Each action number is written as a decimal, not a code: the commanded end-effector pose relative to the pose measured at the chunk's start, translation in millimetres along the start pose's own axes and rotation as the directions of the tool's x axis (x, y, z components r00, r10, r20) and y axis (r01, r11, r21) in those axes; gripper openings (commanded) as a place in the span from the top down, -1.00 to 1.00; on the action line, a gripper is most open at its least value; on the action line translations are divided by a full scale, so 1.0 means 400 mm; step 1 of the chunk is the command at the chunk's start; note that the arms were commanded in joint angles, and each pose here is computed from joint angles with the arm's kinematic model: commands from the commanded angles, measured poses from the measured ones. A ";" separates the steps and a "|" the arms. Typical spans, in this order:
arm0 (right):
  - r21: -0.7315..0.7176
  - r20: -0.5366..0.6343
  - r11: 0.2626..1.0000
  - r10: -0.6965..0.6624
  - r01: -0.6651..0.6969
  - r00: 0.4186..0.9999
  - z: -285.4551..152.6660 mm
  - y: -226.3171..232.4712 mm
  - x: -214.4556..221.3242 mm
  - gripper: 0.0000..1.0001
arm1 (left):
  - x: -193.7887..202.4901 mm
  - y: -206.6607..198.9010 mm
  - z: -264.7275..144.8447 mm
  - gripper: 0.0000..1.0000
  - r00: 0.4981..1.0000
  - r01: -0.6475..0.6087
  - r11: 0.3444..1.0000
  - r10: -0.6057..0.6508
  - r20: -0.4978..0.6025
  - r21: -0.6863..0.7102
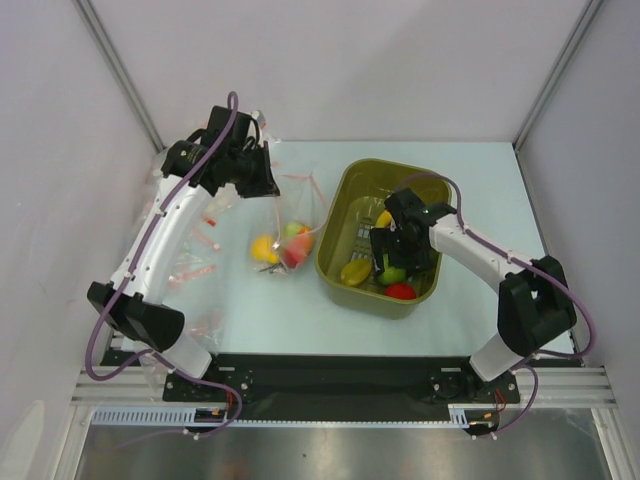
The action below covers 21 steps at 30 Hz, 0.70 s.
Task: Place the food in the zip-top bag and seal the zipper
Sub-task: Pick up the fake fruit from the bin.
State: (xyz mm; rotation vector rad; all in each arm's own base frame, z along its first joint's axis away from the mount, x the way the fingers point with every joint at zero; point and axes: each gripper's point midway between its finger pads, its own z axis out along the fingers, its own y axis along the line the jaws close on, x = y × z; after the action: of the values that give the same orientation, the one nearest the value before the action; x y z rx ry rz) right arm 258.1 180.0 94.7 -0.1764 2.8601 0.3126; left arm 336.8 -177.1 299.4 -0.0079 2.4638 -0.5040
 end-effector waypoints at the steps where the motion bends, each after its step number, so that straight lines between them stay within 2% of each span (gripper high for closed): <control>1: -0.013 -0.013 1.000 0.016 -0.016 1.000 0.029 0.008 0.000 -0.69 | -0.007 -0.004 -0.006 0.99 1.000 -0.011 1.000 0.011 0.023 0.024; 2: -0.024 -0.013 1.000 0.015 -0.016 1.000 0.029 0.012 0.000 -0.55 | -0.003 -0.002 -0.007 0.99 1.000 -0.012 1.000 0.012 0.022 0.022; 3: -0.032 -0.006 0.999 0.014 -0.015 1.000 0.029 0.016 -0.005 -0.27 | 0.002 -0.001 -0.009 1.00 1.000 -0.014 1.000 0.013 0.022 0.021; 6: -0.071 0.068 0.997 0.000 0.005 0.998 -0.010 0.041 -0.039 0.04 | 0.017 0.009 -0.012 1.00 1.000 -0.005 1.000 0.004 0.026 0.017; 9: -0.115 0.201 0.993 -0.012 0.036 0.979 -0.090 0.073 -0.103 0.20 | 0.029 0.009 -0.021 1.00 1.000 -0.001 1.000 0.000 0.029 0.024; 11: -0.147 0.276 0.987 -0.016 0.059 0.961 -0.143 0.097 -0.142 0.22 | 0.036 0.015 -0.021 1.00 1.000 0.001 1.000 -0.001 0.027 0.019; 15: -0.259 0.457 0.955 -0.013 0.147 0.889 -0.306 0.181 -0.235 0.25 | 0.035 0.013 -0.034 0.99 0.999 -0.005 1.000 0.004 0.038 0.022; 16: -0.294 0.476 0.938 -0.021 0.181 0.879 -0.334 0.208 -0.239 0.26 | 0.035 0.014 -0.033 0.99 0.999 -0.003 1.000 0.003 0.037 0.022; 18: -0.359 0.562 0.894 -0.024 0.270 0.827 -0.417 0.264 -0.261 0.19 | 0.034 0.010 -0.039 0.99 0.999 -0.006 1.000 0.004 0.043 0.027; 21: -0.425 0.670 0.814 -0.011 0.396 0.743 -0.525 0.342 -0.278 0.19 | 0.032 0.010 -0.042 0.99 0.999 -0.007 0.999 0.005 0.046 0.031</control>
State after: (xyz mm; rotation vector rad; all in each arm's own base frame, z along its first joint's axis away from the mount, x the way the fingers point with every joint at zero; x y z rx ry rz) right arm 303.3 248.3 278.8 -0.2891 2.2326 0.7687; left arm 317.4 -169.7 283.7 -0.0090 2.4844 -0.4995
